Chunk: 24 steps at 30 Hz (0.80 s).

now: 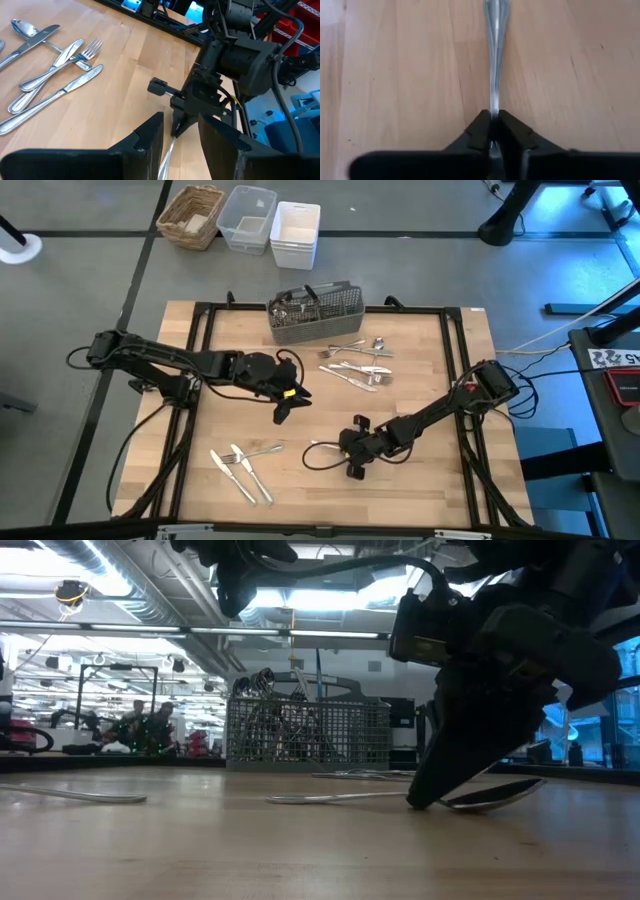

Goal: Sort silverware
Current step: Put the silver spoon into the silverware rack

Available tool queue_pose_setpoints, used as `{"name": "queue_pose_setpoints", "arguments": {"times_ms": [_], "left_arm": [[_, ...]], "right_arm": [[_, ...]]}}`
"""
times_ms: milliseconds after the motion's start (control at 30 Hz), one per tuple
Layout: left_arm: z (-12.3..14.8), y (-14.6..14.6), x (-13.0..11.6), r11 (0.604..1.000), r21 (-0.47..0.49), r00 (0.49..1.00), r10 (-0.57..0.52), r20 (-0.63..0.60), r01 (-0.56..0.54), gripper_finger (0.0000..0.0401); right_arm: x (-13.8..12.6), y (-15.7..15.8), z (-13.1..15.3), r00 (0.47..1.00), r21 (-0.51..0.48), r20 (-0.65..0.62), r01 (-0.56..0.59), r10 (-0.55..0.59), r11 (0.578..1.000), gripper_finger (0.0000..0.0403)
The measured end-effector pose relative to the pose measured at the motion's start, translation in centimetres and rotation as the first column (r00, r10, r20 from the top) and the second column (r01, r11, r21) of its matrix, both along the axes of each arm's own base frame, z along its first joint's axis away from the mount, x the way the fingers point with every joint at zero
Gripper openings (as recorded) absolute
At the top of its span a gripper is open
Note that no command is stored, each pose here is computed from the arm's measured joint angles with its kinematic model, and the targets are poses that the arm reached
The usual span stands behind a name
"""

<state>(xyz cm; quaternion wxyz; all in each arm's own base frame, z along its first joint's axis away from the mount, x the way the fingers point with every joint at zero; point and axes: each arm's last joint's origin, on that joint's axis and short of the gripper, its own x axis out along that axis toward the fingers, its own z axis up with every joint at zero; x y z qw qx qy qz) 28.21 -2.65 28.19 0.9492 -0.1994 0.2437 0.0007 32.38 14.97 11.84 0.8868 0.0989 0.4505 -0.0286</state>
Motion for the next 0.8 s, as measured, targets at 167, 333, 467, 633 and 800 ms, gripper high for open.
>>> {"name": "queue_pose_setpoints", "arguments": {"times_ms": [167,333,467,633,800], "left_arm": [[0.0,0.0,0.0,1.000,0.000,1.000,0.000,-0.001,0.000,0.0115],[-0.1,0.0,-0.1,1.000,-0.008,1.000,0.005,-0.013,-0.005,0.0115],[-0.5,0.0,-0.3,0.999,-0.035,0.998,0.021,-0.062,-0.023,0.0115],[-1.0,-0.1,-0.6,0.999,-0.031,0.992,0.017,-0.128,-0.022,0.0115],[-1.3,-0.3,-0.8,1.000,-0.001,0.989,-0.005,-0.151,0.005,0.0115]], "right_arm": [[0.0,0.0,0.0,1.000,-0.007,0.008,0.007,-0.006,1.000,0.0021],[0.0,0.0,0.0,1.000,-0.011,0.009,0.010,-0.009,1.000,0.0015],[0.0,0.0,0.2,1.000,-0.011,0.012,0.009,-0.009,1.000,0.0008],[-0.3,-0.2,0.8,0.999,-0.060,-0.015,-0.035,0.034,0.998,0.0009],[-0.1,-0.3,2.8,0.989,-0.219,-0.122,-0.107,0.081,0.970,0.0006]]}}
